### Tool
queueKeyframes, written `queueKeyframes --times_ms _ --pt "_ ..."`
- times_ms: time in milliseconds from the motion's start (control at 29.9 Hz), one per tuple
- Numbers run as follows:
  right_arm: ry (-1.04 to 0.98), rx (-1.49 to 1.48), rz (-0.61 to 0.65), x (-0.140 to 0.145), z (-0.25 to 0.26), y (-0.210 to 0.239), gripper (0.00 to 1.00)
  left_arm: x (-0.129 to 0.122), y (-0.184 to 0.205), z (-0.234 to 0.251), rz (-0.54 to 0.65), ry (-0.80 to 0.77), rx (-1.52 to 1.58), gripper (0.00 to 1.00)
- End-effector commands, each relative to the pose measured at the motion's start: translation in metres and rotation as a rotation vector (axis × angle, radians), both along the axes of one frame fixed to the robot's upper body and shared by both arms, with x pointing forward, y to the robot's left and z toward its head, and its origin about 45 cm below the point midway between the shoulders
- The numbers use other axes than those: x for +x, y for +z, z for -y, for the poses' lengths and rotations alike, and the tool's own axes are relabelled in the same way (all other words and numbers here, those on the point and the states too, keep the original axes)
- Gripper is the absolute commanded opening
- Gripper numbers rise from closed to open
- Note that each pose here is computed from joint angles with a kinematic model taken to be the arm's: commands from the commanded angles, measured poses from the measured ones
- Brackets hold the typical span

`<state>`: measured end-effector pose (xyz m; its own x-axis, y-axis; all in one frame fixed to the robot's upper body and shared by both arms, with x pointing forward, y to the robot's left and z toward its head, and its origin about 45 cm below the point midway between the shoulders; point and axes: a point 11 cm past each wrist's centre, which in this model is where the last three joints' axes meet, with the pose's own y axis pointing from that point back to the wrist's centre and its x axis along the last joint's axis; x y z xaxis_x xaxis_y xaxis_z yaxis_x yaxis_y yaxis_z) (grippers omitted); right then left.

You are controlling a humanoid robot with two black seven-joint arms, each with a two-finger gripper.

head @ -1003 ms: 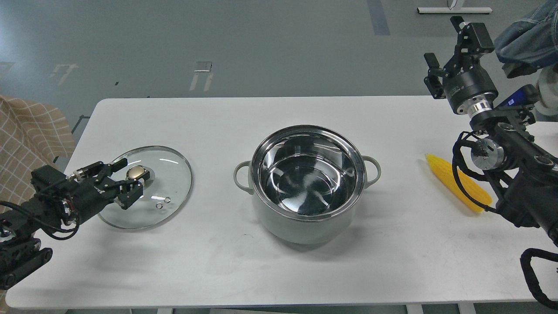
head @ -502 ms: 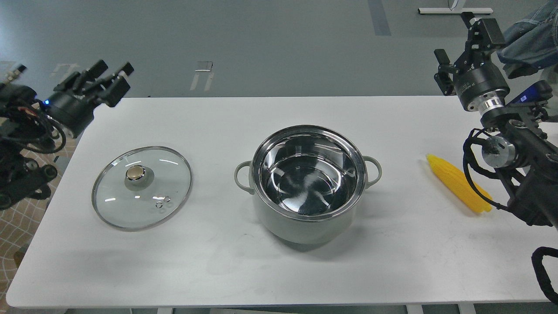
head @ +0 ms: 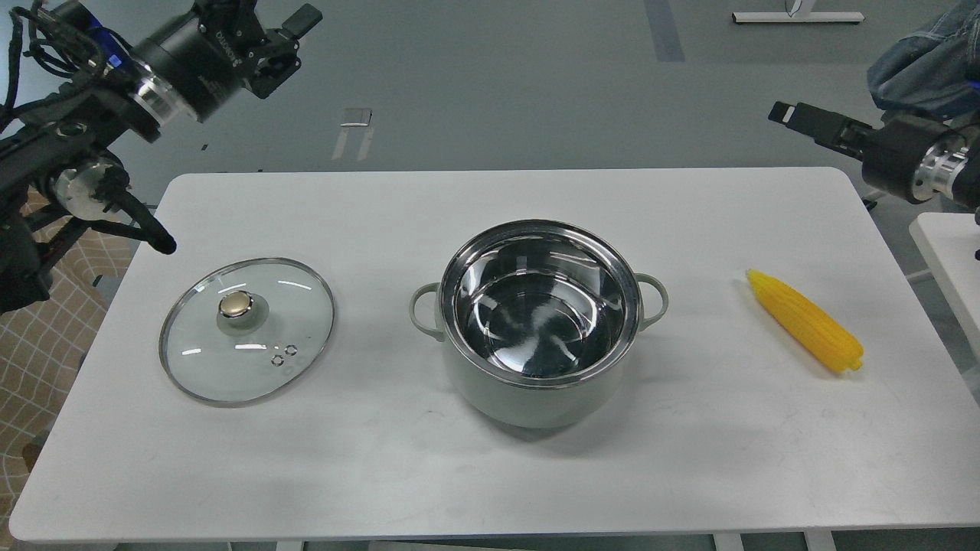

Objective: Open pot and put corn in
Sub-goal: 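Reach the right gripper down to the yellow corn cob and grasp it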

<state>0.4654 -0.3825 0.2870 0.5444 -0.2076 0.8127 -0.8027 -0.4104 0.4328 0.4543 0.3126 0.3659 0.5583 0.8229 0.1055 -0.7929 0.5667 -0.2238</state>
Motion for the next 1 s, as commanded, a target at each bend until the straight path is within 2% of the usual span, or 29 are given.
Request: queueKeyframes --times_ms 0,267,401,736,936,970 --pt "0.079 -0.204 -0.097 -0.03 0.023 -0.018 1.0 0.0 -0.006 0.011 -0.009 -0.022 -0.02 0.93" --pt "0.21 -0.517 -0.217 -0.066 0.052 -0.075 1.0 0.0 -0.008 0.017 -0.011 -0.036 -0.024 0.94" --pt "0.192 -0.572 -0.255 -0.079 0.074 -0.097 1.0 -0.001 -0.007 0.018 -0.011 -0.041 -0.025 0.94" --pt "0.205 -0.596 -0.239 -0.076 0.065 -0.126 0.97 -0.001 -0.008 0.02 -0.012 -0.048 -0.028 0.94" --pt "0.248 -0.596 -0.263 -0.076 0.043 -0.152 0.89 -0.002 -0.007 0.02 -0.012 -0.05 -0.03 0.94" --pt "0.256 -0.615 -0.274 -0.076 0.042 -0.157 0.8 -0.002 -0.007 0.019 -0.01 -0.049 -0.028 0.94"
